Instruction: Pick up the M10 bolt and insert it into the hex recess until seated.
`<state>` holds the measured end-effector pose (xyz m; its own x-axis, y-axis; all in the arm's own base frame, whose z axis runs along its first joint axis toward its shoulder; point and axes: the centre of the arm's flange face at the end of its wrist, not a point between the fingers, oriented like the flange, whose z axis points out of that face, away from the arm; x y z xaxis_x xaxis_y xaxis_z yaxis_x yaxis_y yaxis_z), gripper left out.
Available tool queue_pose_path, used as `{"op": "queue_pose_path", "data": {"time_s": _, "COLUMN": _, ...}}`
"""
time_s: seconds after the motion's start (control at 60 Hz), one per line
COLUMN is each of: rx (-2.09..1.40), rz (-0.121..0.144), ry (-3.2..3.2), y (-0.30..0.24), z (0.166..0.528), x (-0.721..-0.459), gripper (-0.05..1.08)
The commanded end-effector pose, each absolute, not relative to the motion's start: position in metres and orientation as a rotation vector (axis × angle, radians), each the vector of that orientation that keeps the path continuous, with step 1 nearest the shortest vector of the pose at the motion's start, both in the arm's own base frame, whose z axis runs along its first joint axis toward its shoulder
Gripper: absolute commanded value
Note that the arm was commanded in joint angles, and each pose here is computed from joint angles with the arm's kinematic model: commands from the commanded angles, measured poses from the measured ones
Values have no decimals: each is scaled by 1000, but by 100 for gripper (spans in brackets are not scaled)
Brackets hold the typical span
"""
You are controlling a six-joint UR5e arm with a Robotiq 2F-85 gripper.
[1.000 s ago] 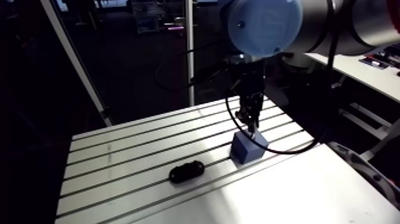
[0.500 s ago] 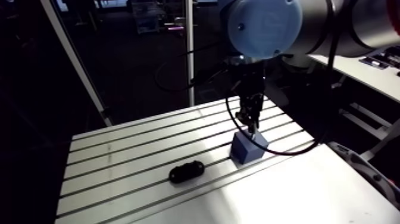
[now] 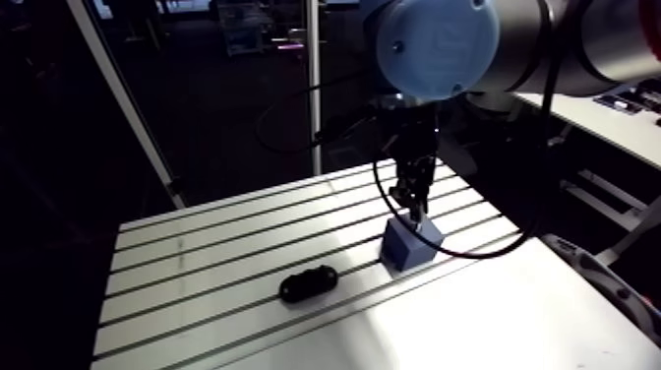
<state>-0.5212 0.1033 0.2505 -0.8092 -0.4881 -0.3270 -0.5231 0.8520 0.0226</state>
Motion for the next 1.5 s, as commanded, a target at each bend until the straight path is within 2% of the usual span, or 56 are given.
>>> {"op": "queue_pose_path", "data": {"time_s": 0.017, "rx": -762, "rz": 160, "ry": 2718, "y": 103, "z": 250, "x": -521, "gripper": 108}}
{"op": "queue_pose_path", "data": {"time_s": 0.5, "rx": -764, "rz": 167, "ry": 2721, "y": 104, "z": 253, "x": -521, "gripper": 108}}
{"op": "queue_pose_path", "data": {"time_s": 1.5, "rx": -762, "rz": 160, "ry": 2718, "y": 103, "z": 247, "x": -521, "gripper": 108}}
